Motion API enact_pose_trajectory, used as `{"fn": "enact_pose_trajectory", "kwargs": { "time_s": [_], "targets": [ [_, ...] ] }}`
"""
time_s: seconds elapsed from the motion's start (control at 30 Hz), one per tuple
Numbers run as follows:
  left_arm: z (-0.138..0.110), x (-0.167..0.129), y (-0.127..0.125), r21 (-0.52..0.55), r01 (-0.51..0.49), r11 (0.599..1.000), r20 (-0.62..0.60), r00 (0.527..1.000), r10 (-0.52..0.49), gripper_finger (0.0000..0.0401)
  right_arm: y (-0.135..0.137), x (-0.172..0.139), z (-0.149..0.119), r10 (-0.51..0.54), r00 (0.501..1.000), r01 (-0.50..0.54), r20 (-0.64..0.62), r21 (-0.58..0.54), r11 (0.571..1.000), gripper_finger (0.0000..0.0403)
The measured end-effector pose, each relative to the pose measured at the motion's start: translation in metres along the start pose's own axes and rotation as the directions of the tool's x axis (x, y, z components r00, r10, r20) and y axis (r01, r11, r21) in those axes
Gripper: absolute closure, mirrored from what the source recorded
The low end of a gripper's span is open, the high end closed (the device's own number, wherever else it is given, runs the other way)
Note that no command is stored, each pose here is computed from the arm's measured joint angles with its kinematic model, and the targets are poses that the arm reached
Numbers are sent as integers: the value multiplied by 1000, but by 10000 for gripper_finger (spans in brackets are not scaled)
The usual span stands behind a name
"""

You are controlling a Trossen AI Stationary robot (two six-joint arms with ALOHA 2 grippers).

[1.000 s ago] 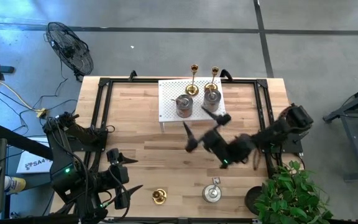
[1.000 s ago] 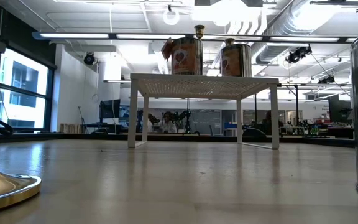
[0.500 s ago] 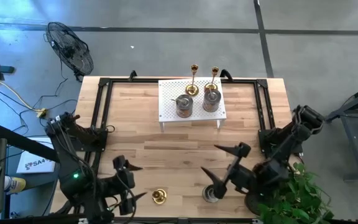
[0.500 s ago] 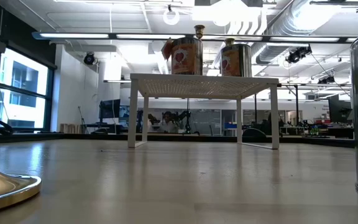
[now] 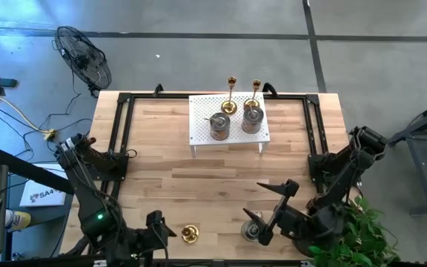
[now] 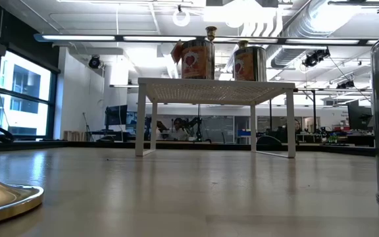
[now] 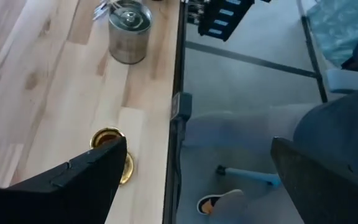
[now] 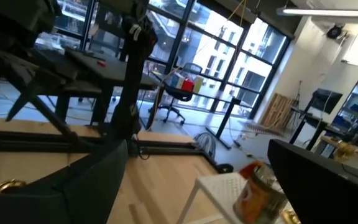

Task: Pick & Place candle stick holders
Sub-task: Put the gold candle holder on the shelf

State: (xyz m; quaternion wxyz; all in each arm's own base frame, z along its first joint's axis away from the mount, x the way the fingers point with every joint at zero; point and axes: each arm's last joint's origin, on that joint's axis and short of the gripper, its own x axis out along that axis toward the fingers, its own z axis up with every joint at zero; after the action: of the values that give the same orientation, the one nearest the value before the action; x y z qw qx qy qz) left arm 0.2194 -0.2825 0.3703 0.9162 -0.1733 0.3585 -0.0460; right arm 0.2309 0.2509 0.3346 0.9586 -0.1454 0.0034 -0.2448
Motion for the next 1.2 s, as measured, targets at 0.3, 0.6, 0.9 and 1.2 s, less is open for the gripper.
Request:
{"fn": "enact_pose_trajectory", "kwargs": {
  "time_s": [0.3,0.6,0.9,1.2],
  "targets": [
    [6,13,31,-172,-194,966,-101,979,179,9,10,-1,-17,30,999,-28,-39,58,998,22],
    [28,28,58,-262,-239,935,-243,954,175,9,12,-1,-18,68,997,-65,-29,100,993,22],
    [26,52,68,-269,-301,915,-366,911,192,9,12,-1,-18,85,996,-83,-23,101,991,23],
    [13,79,66,-168,-330,929,-417,878,237,9,13,-1,-19,93,995,-91,-25,79,993,25]
  ]
}}
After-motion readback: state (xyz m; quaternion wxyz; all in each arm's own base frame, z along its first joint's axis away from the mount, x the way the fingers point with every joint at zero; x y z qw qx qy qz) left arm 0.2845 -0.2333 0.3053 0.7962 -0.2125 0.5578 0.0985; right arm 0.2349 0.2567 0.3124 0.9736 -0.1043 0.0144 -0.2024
